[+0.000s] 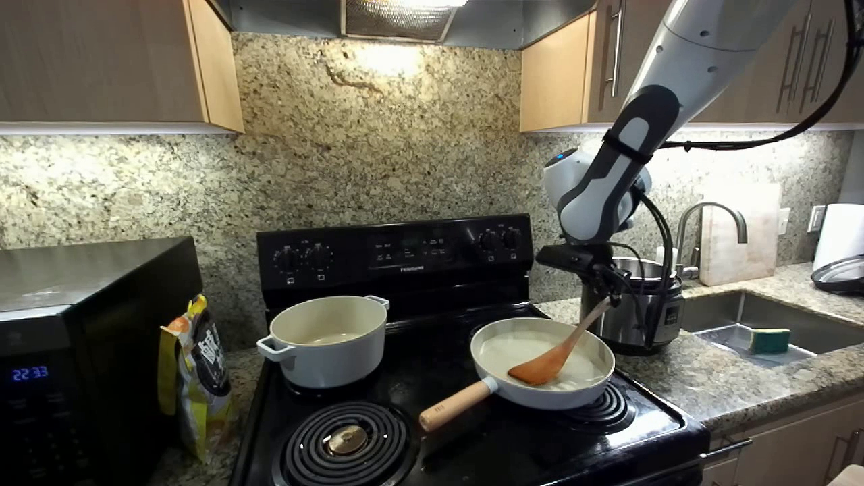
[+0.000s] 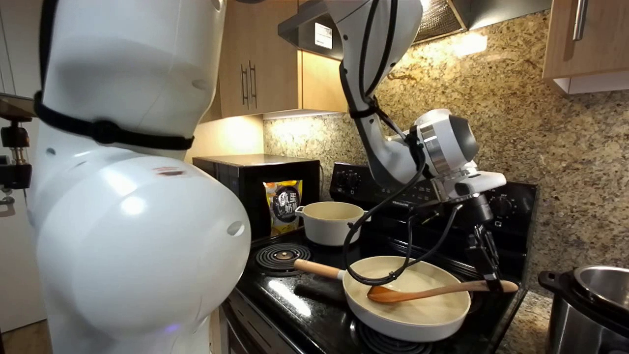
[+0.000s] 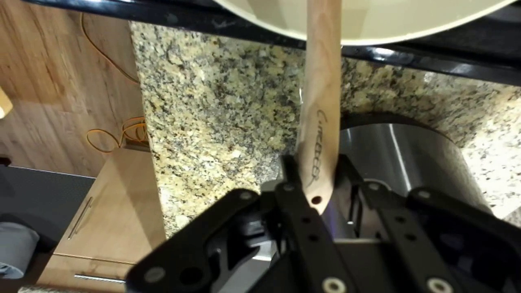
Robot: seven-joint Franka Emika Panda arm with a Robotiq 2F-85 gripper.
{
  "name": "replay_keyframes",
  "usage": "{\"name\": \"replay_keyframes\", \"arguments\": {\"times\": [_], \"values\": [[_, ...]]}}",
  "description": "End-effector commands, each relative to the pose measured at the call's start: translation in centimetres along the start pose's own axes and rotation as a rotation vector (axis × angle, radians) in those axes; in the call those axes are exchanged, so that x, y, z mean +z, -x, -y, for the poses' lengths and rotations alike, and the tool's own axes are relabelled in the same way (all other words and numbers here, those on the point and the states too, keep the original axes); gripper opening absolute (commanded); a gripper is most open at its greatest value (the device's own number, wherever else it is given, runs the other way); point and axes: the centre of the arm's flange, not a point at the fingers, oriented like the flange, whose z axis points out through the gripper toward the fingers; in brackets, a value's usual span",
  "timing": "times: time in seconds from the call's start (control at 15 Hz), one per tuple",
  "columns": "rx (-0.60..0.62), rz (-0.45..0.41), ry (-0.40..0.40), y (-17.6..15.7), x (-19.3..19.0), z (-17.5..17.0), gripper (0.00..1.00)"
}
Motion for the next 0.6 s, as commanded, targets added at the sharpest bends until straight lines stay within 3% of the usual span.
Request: {"name": "replay_keyframes", "arguments": {"times": [0.0,0.53], "values": [[0.026,-0.011,-0.019,-2.2,-0.5,-2.6,0.11],[0.046,-0.031,-0.023,-6.2,-1.3,-1.8,0.11]]}}
